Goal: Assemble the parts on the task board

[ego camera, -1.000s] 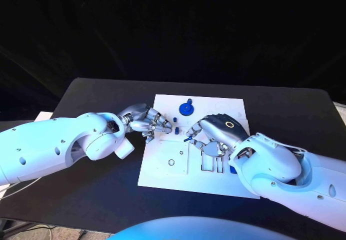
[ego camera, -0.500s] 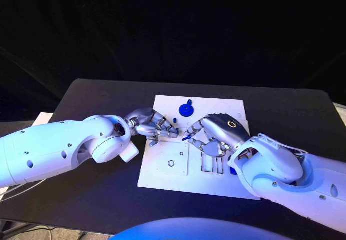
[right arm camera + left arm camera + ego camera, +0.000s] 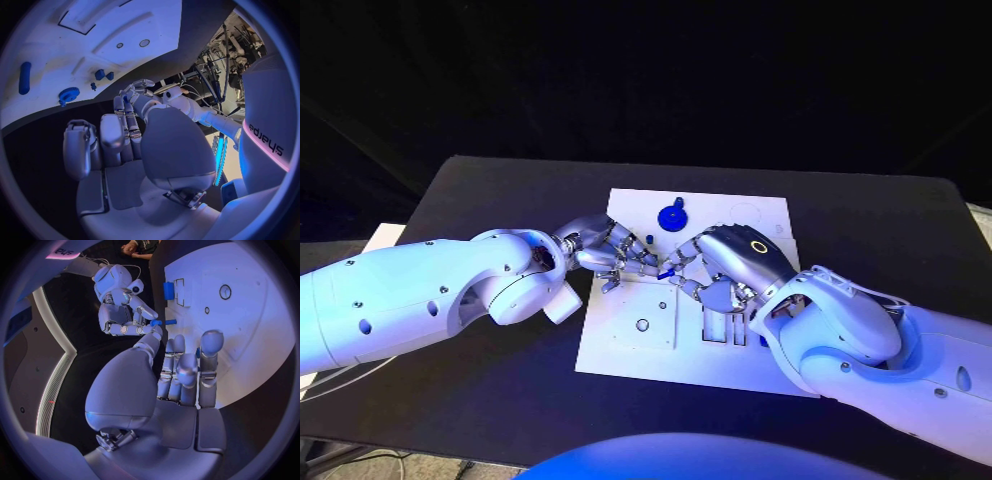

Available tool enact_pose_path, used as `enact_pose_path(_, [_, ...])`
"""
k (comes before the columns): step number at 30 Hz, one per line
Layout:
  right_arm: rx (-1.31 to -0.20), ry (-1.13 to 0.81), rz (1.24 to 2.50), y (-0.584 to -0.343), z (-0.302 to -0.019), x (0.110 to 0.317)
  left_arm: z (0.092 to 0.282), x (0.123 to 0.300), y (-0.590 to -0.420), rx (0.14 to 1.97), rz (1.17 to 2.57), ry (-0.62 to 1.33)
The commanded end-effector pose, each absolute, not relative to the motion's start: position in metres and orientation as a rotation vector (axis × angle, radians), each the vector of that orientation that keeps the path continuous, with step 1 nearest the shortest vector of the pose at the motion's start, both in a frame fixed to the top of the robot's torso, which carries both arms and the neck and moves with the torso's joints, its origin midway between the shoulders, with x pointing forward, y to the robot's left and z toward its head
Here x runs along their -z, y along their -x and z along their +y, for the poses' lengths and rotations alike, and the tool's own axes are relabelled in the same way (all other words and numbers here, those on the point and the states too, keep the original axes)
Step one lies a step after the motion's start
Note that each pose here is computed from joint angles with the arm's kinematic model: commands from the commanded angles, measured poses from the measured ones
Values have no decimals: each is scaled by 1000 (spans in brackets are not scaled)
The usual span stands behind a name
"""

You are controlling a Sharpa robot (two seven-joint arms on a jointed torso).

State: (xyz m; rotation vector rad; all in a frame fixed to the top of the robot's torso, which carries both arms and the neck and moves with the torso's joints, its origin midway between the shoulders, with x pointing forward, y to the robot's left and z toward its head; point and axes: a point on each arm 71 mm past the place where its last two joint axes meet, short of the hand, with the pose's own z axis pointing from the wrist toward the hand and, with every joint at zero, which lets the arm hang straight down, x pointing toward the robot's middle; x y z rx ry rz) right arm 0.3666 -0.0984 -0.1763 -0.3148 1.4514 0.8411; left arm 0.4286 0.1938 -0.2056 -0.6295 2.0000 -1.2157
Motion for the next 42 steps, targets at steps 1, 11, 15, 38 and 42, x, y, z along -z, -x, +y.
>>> enact_pose_path(1, [-854,321,1440,-365,-97,175,192,206,-428,1219,2008,615])
enact_pose_path(11, [-853,324,1444,-365,-96,176,192,206,-428,1223,2011,610])
enact_pose_path(15, [-852,326,1446,-365,-96,176,192,206,-428,1223,2010,610])
enact_pose_path(38, [-840,338,1466,-366,-95,177,195,206,-431,1215,1999,609])
enact_pose_path(42, [-839,338,1468,-366,-95,177,195,206,-432,1218,2000,611])
